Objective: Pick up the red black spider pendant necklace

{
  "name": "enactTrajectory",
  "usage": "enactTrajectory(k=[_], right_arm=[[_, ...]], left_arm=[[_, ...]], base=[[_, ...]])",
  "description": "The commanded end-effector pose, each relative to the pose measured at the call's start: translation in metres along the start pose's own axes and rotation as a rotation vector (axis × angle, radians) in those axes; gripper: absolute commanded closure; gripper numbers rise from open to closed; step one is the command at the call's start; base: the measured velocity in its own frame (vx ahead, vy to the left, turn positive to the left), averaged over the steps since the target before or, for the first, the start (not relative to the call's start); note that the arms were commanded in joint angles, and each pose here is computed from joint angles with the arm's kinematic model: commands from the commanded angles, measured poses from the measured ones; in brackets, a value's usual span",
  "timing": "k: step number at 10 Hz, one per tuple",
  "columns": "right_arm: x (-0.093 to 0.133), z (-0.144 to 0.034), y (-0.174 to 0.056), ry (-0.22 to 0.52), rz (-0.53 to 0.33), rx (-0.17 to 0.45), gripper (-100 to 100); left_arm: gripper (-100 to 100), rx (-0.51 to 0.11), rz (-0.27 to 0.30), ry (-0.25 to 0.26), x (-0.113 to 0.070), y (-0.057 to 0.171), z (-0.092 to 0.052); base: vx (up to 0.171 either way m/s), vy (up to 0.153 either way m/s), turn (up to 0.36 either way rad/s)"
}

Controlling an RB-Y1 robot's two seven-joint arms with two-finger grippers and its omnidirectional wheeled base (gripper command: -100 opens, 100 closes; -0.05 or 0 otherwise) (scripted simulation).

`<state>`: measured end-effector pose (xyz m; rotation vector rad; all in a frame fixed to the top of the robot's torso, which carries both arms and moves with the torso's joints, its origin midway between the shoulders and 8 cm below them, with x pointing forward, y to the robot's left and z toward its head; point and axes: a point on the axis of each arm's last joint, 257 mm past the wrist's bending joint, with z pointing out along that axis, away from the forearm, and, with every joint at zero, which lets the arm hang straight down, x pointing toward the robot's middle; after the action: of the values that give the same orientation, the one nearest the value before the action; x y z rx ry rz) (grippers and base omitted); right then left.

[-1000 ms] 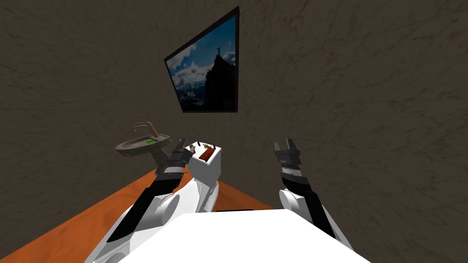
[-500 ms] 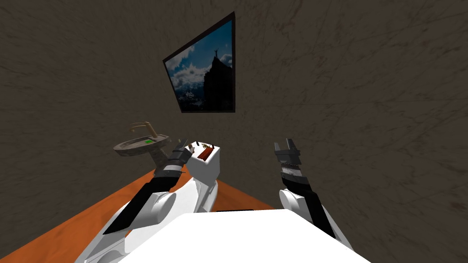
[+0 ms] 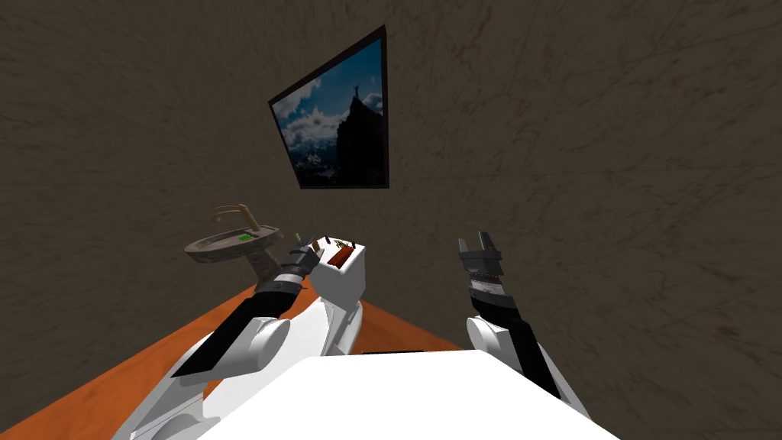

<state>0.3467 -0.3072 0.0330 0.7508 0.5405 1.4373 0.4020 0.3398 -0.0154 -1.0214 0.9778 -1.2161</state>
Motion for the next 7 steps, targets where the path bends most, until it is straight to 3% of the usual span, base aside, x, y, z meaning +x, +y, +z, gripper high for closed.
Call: enactTrajectory(k=[1, 7], right_arm=[[0.000, 0.000, 0.000, 0.000, 0.000, 0.000, 0], [0.000, 0.000, 0.000, 0.000, 0.000, 0.000, 0]], left_arm=[[-100, -0.041, 0.000, -0.004, -0.005, 0.008, 0.001], [-100, -0.161, 0.000, -0.020, -0.015, 0.033, 0.001]], base=[[-0.016, -0.031, -0.043], [-0.004, -0.019, -0.022]])
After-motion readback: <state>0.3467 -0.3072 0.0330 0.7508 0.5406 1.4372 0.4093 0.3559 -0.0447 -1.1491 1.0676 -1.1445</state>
